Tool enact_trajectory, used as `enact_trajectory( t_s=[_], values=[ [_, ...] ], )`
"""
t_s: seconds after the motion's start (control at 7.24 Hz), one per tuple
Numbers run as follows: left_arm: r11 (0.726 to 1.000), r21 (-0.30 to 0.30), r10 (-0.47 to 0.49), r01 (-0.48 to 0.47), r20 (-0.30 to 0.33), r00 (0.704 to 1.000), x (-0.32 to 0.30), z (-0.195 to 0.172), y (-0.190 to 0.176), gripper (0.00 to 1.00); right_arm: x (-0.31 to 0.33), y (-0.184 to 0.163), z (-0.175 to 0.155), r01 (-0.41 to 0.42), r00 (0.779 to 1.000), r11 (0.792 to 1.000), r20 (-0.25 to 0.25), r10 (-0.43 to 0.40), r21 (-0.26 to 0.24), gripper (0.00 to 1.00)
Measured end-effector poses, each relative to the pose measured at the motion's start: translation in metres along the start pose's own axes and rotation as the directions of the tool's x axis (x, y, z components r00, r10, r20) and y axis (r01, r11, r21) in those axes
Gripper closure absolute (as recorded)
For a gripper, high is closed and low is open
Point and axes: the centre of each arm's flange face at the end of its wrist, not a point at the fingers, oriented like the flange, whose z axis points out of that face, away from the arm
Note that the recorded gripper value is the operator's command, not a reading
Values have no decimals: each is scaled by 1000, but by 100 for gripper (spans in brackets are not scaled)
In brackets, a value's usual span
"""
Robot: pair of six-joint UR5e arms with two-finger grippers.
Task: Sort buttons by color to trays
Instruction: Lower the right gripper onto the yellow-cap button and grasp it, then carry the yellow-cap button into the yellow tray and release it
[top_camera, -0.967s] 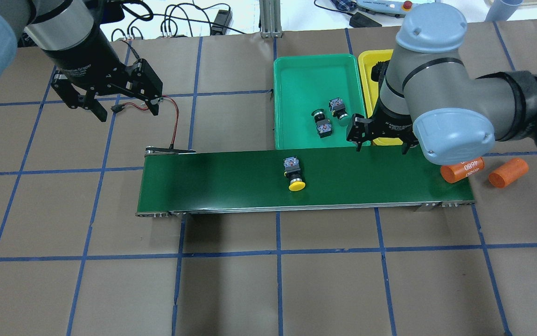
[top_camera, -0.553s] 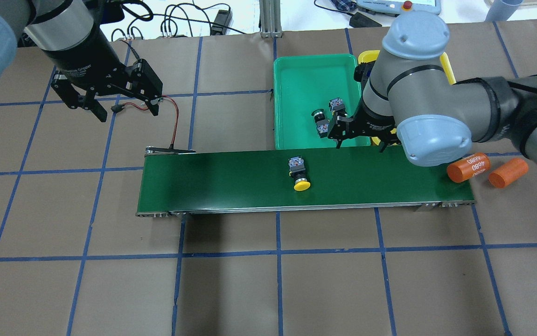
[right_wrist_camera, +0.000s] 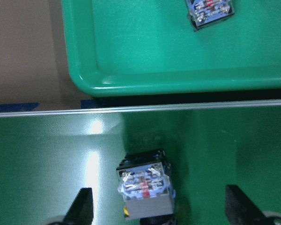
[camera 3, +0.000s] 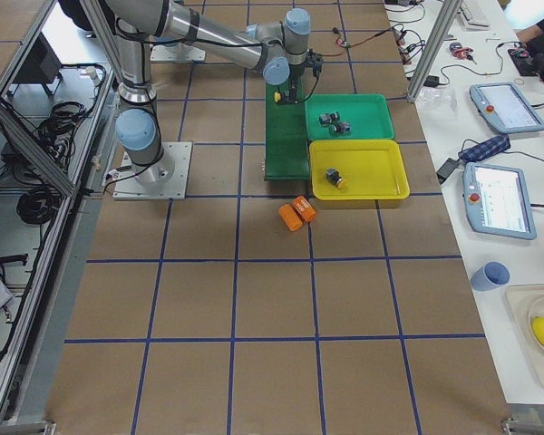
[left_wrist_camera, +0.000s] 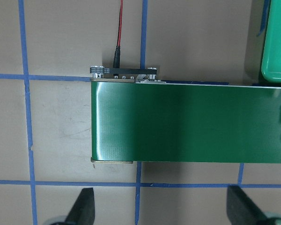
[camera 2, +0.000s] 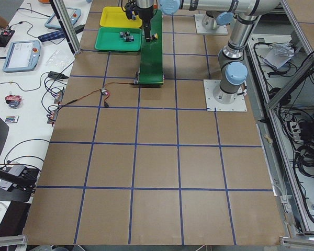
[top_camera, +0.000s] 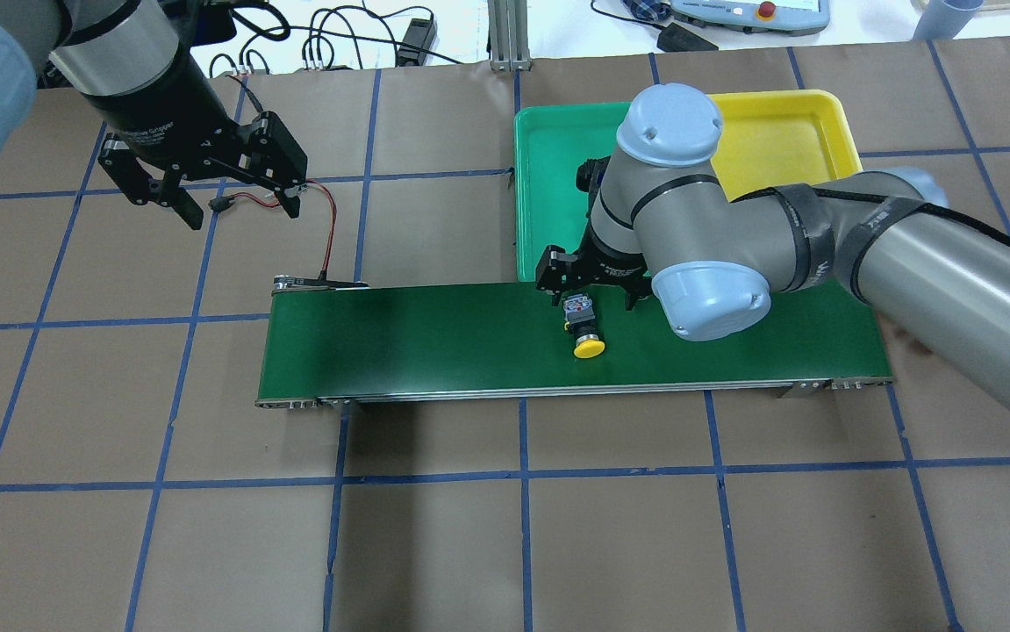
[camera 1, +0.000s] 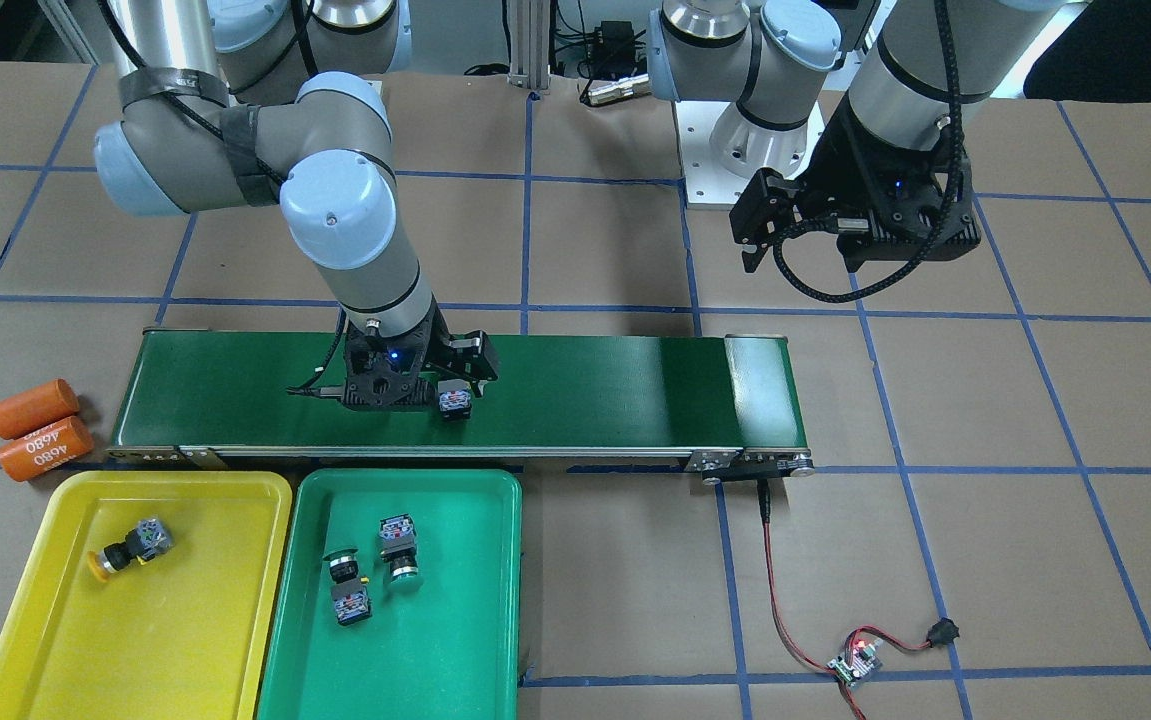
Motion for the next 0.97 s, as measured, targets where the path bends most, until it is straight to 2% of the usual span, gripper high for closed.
enact_trajectory(
  t_s=[0.14, 0.28, 0.55, 0.69, 0.83, 0.97],
  values=[
    [1000, 0, 0, 0, 0, 1000, 0, 0, 0, 0, -2, 2, 8, 7, 1000, 1000, -11, -8, -12, 68],
    [1000, 0, 0, 0, 0, 1000, 0, 0, 0, 0, 0, 2, 11, 14, 999, 1000, -35, -14, -16, 100],
    [1000, 2, 0, 0, 1, 1000, 0, -1, 0, 0, 6, 4, 10, 62, 993, 998, -99, -64, -25, 100],
    [1000, 3, 1, -1, 3, 1000, 0, -1, 0, 0, 8, 4, 8, 89, 990, 996, -110, -92, -32, 100],
    [1000, 6, 2, -2, 3, 1000, 0, -1, 0, 0, 9, 2, 0, 100, 988, 995, -114, -102, -23, 100],
    [1000, 10, 2, -2, 3, 1000, 0, -3, 1, 0, 12, -5, -14, 100, 988, 995, -122, -99, 6, 100]
  ],
)
